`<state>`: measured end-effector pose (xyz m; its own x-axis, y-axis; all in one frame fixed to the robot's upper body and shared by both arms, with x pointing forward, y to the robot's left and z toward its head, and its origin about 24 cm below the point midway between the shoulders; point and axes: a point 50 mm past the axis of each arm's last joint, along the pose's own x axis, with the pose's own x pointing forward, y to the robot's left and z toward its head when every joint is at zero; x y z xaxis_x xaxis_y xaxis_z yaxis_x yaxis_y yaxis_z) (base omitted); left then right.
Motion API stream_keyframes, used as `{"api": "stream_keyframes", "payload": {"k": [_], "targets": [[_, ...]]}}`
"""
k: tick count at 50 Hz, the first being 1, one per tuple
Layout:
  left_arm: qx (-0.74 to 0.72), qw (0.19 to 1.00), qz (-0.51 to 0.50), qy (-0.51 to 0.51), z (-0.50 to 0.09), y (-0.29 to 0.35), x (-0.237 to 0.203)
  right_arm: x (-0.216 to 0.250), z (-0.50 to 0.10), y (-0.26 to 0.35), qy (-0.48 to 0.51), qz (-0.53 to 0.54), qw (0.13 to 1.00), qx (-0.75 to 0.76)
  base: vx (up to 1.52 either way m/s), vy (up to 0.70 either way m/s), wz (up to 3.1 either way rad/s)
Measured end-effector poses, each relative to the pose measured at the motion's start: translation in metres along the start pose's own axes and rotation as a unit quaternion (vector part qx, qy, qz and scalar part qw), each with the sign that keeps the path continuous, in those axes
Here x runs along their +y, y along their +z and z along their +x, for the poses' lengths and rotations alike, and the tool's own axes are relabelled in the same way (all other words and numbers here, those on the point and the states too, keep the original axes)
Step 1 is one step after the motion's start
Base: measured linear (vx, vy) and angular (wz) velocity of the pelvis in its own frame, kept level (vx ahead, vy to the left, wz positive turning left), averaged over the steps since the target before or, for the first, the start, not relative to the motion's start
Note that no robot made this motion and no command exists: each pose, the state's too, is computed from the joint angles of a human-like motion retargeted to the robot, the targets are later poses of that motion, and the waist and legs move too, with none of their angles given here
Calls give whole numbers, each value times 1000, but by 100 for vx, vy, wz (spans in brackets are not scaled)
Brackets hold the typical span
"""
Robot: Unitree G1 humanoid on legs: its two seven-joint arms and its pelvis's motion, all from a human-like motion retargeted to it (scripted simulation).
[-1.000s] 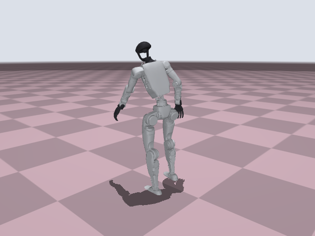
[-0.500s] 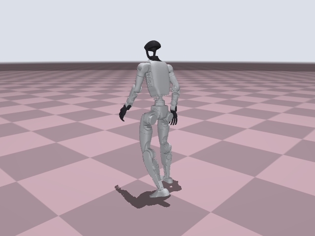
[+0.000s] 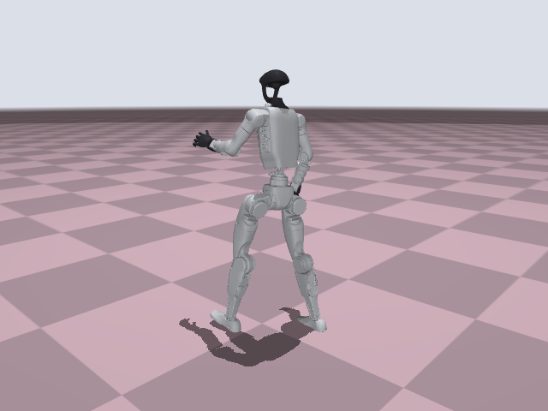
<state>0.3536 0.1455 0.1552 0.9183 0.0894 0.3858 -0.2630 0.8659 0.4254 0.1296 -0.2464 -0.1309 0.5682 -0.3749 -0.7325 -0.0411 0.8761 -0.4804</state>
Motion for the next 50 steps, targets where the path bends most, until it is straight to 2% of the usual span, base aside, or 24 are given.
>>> {"api": "stream_keyframes", "payload": {"k": [7, 11, 15, 18, 35, 43, 50], "targets": [[21, 994, 110, -16, 43, -1, 3, 18, -6, -19, 41, -10, 999, 33, 39, 24, -47], [176, 970, 155, -65, 53, -42, 0, 32, -12, -33, 84, -17, 994, 66, 40, 29, 8], [370, 918, 125, -68, 28, -91, 17, 42, -16, -35, 105, -4, 992, 74, 37, 29, 20], [428, 896, 105, -58, 11, -111, 28, 45, -17, -29, 114, 6, 992, 60, 30, 24, -3], [463, 878, 93, -80, -34, -148, 14, 46, -19, -27, 145, -83, 985, 30, 28, 9, 32], [467, 873, 88, -109, -59, -159, -5, 31, -17, -27, 118, -44, 992, 21, 42, -8, 62], [483, 868, 11, -115, -90, -169, -26, -10, 0, -13, 46, 36, 998, 31, 48, -17, 29]]}}
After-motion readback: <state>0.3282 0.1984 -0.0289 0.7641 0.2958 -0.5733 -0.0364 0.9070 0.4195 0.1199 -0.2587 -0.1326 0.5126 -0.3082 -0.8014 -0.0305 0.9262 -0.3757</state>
